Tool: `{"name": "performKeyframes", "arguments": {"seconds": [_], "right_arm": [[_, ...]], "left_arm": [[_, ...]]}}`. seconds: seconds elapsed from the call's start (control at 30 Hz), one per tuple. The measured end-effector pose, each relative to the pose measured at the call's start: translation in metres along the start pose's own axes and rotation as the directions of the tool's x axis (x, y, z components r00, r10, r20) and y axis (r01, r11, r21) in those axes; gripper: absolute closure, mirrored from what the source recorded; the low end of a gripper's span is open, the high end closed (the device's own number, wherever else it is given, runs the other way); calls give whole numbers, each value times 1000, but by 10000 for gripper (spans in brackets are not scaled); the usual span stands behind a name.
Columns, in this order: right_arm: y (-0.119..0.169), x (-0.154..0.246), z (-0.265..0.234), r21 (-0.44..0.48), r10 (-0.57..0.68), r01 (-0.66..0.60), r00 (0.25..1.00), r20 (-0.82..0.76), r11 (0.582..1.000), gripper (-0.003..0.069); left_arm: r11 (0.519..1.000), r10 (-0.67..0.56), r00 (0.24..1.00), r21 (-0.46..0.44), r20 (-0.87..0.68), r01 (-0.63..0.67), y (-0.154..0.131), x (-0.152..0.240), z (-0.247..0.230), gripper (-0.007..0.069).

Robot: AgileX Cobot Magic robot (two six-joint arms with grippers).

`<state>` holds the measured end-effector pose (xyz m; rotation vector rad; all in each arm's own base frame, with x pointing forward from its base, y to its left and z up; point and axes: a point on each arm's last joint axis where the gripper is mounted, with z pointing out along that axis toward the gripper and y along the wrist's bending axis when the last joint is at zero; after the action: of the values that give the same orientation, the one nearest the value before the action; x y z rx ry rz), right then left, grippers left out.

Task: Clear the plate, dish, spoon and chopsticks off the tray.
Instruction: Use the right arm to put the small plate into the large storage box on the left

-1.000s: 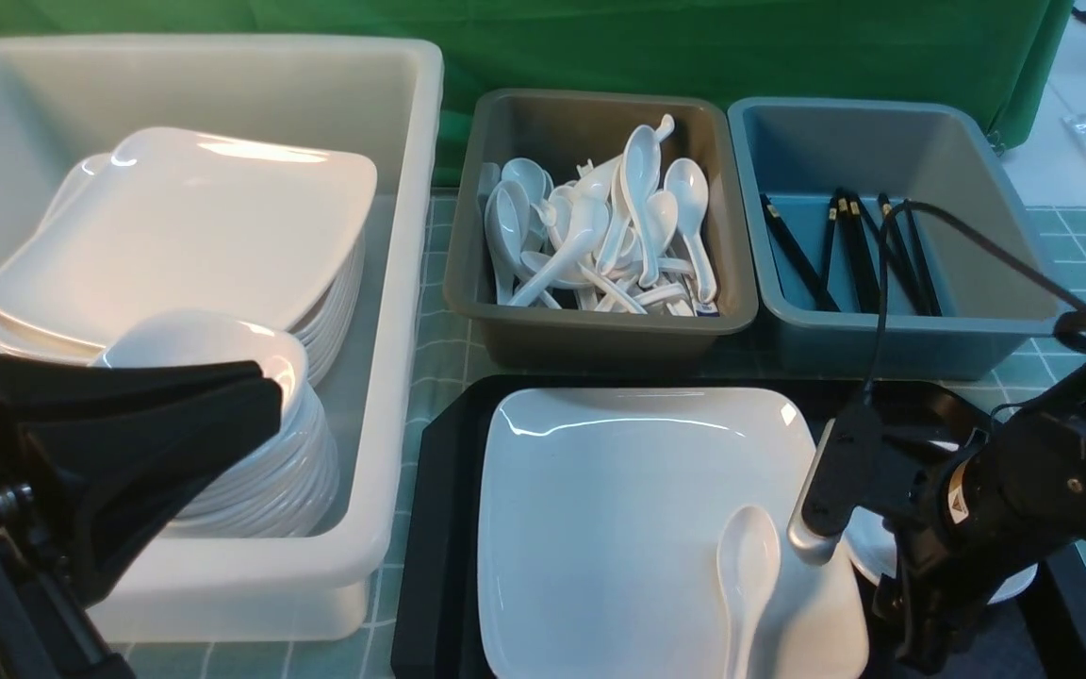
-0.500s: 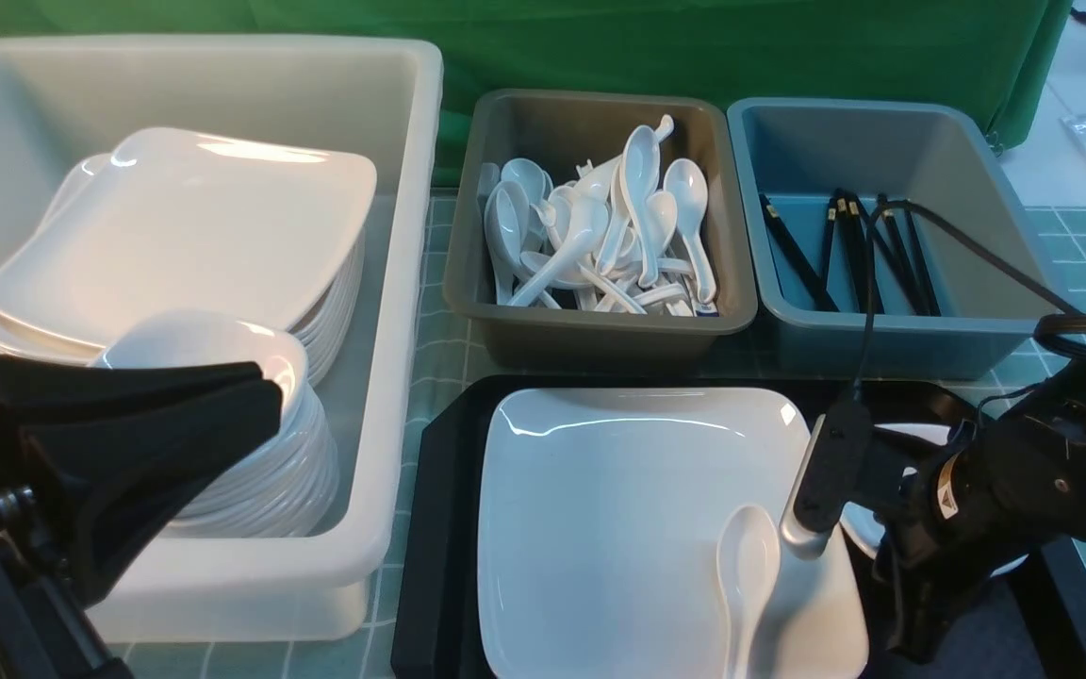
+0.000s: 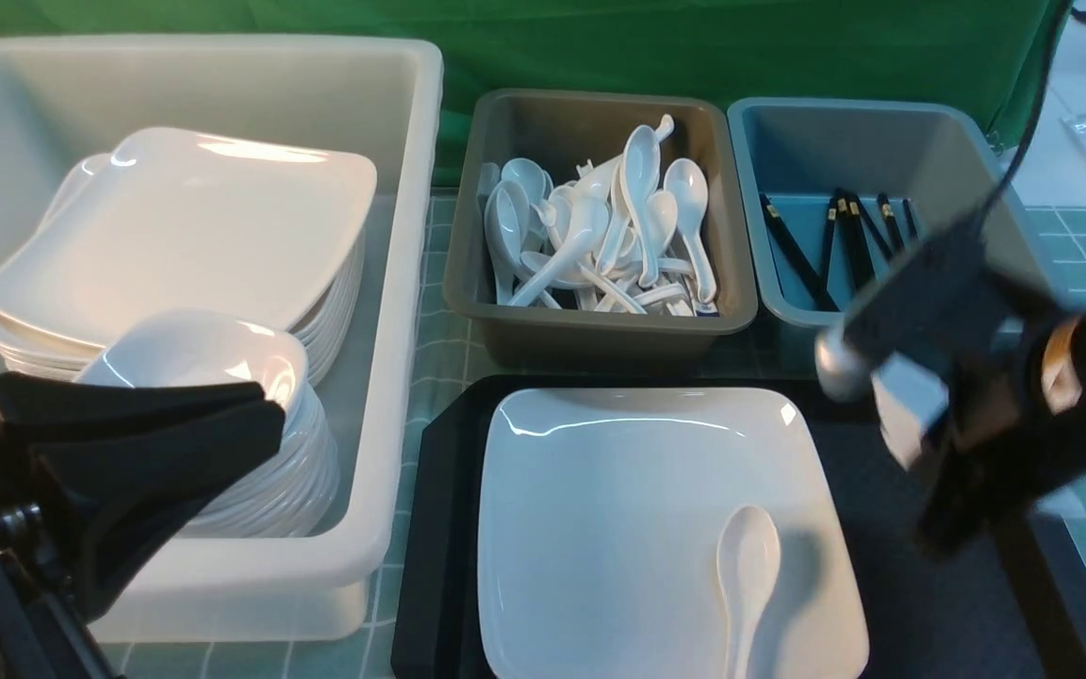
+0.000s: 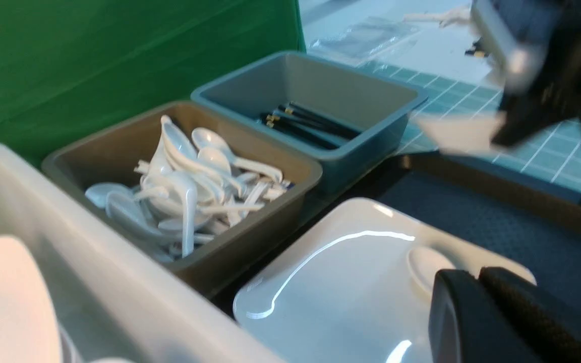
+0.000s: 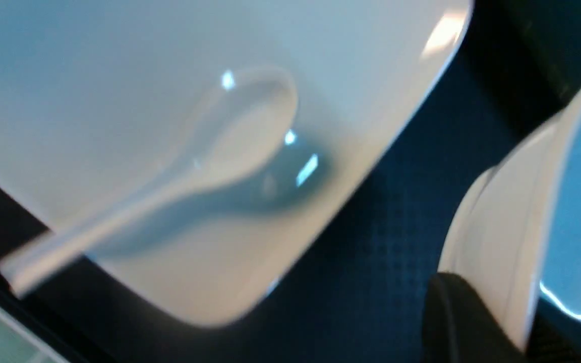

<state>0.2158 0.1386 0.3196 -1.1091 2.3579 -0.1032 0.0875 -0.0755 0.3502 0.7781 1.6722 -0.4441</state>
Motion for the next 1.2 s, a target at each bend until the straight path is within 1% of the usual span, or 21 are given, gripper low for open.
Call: {"name": "performKeyframes", "arguments": {"seconds": [0.03, 0.07, 0.1, 0.13, 0.17, 0.2, 0.23, 0.27, 0.3, 0.33, 0.37, 0.47, 0.5, 0.57, 0.63, 0.7, 0.83, 0.93, 1.0, 1.03, 1.2], "right_arm": [[2, -1, 0, -3, -5, 5, 1000, 2, 1000, 597], [8, -23, -25, -14, -39, 40, 994, 106, 999, 597], [16, -35, -35, -25, -75, 80, 985, 154, 996, 597], [23, -49, -46, -31, -122, 131, 970, 212, 991, 597], [25, -54, -49, -33, -129, 140, 964, 232, 990, 597], [35, -72, -59, -31, -200, 218, 934, 296, 975, 597], [41, -80, -63, -28, -232, 255, 917, 325, 966, 597], [55, -101, -68, -15, -313, 344, 870, 382, 939, 597], [66, -113, -66, -6, -365, 401, 839, 403, 916, 597], [67, -118, -69, 6, -383, 418, 824, 417, 908, 597], [86, -142, -64, 38, -475, 516, 754, 454, 856, 597], [112, -171, -45, 87, -576, 617, 663, 478, 783, 597], [126, -184, -31, 99, -612, 654, 628, 481, 750, 597], [142, -200, -8, 107, -656, 702, 586, 475, 704, 597], [149, -206, 4, 104, -671, 720, 572, 472, 686, 597], [164, -217, 34, 88, -689, 742, 562, 458, 664, 597], [178, -221, 68, 61, -710, 765, 560, 426, 641, 597], [185, -219, 81, 44, -721, 778, 557, 411, 626, 585], [187, -219, 82, 42, -724, 782, 554, 411, 622, 553], [188, -219, 82, 44, -724, 782, 552, 414, 621, 516], [188, -220, 81, 43, -725, 783, 552, 412, 621, 272]], "left_arm": [[1000, 6, 1000, -5, -4, -6, 0, 0, 0, 605], [1000, -15, 999, -15, -41, 14, 2, -1, -3, 605], [999, -24, 998, -25, -65, 22, 3, -1, -5, 605], [1000, -23, 996, -13, -92, 22, 5, -5, -11, 605], [998, -29, 994, -57, -110, 23, 5, -4, -13, 605], [995, -42, 991, -95, -129, 30, 8, -7, -20, 605], [992, -65, 987, -117, -148, 48, 10, -8, -25, 605], [981, -96, 981, -180, -168, 65, 14, -10, -39, 605], [980, -99, 980, -185, -172, 67, 16, -11, -47, 605], [972, -108, 979, -227, -173, 67, 16, -12, -50, 605], [954, -152, 971, -286, -185, 95, 19, -10, -66, 605], [930, -199, 965, -344, -174, 130, 19, -4, -89, 605], [921, -218, 963, -360, -160, 149, 17, 0, -102, 605], [907, -245, 960, -382, -136, 177, 15, 7, -119, 605], [900, -254, 960, -394, -123, 187, 14, 11, -127, 605], [888, -264, 957, -419, -119, 192, 13, 20, -142, 605], [881, -276, 955, -427, -108, 206, 11, 27, -153, 605], [881, -276, 955, -425, -104, 208, 10, 28, -155, 605], [884, -270, 957, -420, -103, 204, 10, 28, -155, 605], [887, -263, 960, -416, -99, 200, 9, 27, -155, 605], [897, -234, 971, -396, -51, 195, 9, 22, -154, 605]]}}
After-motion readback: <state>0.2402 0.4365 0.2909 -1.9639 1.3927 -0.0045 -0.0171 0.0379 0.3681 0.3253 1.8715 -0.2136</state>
